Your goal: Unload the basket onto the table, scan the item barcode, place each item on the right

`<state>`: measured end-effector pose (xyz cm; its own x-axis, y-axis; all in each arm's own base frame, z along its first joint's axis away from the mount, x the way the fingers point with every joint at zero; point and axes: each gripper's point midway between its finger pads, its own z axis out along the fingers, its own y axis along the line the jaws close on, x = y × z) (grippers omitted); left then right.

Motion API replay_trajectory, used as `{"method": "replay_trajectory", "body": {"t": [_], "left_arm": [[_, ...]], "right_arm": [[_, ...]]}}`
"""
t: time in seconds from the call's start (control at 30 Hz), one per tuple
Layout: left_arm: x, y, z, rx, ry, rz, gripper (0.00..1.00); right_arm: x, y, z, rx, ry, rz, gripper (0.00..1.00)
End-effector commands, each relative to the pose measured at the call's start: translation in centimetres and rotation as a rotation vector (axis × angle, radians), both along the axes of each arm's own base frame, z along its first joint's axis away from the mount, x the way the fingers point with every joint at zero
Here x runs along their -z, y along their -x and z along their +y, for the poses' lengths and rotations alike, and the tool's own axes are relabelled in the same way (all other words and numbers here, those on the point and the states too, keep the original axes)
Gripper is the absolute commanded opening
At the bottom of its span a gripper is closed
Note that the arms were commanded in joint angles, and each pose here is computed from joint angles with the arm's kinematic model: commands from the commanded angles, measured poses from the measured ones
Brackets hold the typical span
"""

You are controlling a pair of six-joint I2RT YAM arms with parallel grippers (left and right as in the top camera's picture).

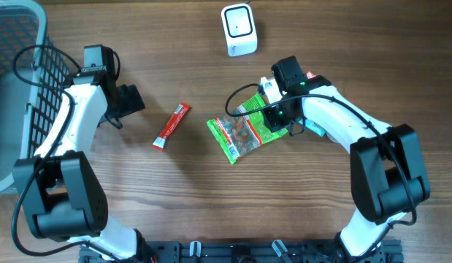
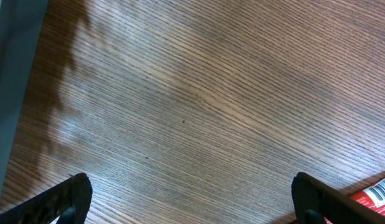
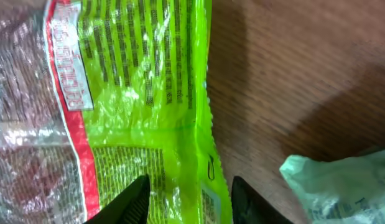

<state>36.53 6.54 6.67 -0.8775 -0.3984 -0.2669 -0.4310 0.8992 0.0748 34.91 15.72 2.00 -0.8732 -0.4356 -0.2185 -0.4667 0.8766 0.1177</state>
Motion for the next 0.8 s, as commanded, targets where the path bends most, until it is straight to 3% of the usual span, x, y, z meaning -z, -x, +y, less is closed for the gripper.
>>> {"method": "replay_trajectory", "body": {"t": [0.0, 0.4, 0.5, 0.53, 0.57, 0.63, 0.7, 0.77], "left_arm": [[-1.0, -0.5, 0.1, 0.003, 0.0, -0.03, 1.0], [-1.0, -0.5, 0.1, 0.001, 0.004, -0.032, 1.0], [-0.8, -0.8, -2.5, 0.027, 0.154, -0.046, 1.0], [-0.9, -0.5, -5.1, 0.061, 0.301, -0.04, 1.0], [-1.1, -0.4, -6.6, 0.08, 0.388, -0.041, 0.79], [-1.8, 0.0, -9.6, 0.115, 0.552, -0.035, 0.04], [-2.4, 0.5, -12.3, 0.11, 0.671, -0.013, 0.04], [-2.1, 1.0, -14.4, 0.127, 0.689, 0.013, 0.04]], "right_arm": [[-1.0, -0.8, 0.8, -0.008, -0.038, -0.047, 0.45], [-1.3, -1.0, 1.7, -0.02, -0.092, -0.053, 0.48], [-1.3, -1.0, 1.7, -0.021, -0.092, -0.053, 0.5], [-1.3, -1.0, 1.7, -0.021, -0.093, -0.052, 0.51], [-1.3, -0.9, 1.8, -0.023, -0.097, -0.051, 0.52], [-1.4, -0.8, 2.1, -0.028, -0.113, -0.047, 0.52], [-1.4, -0.9, 2.2, -0.03, -0.121, -0.047, 0.52], [-1.5, -0.9, 2.4, -0.032, -0.134, -0.046, 0.53]]}}
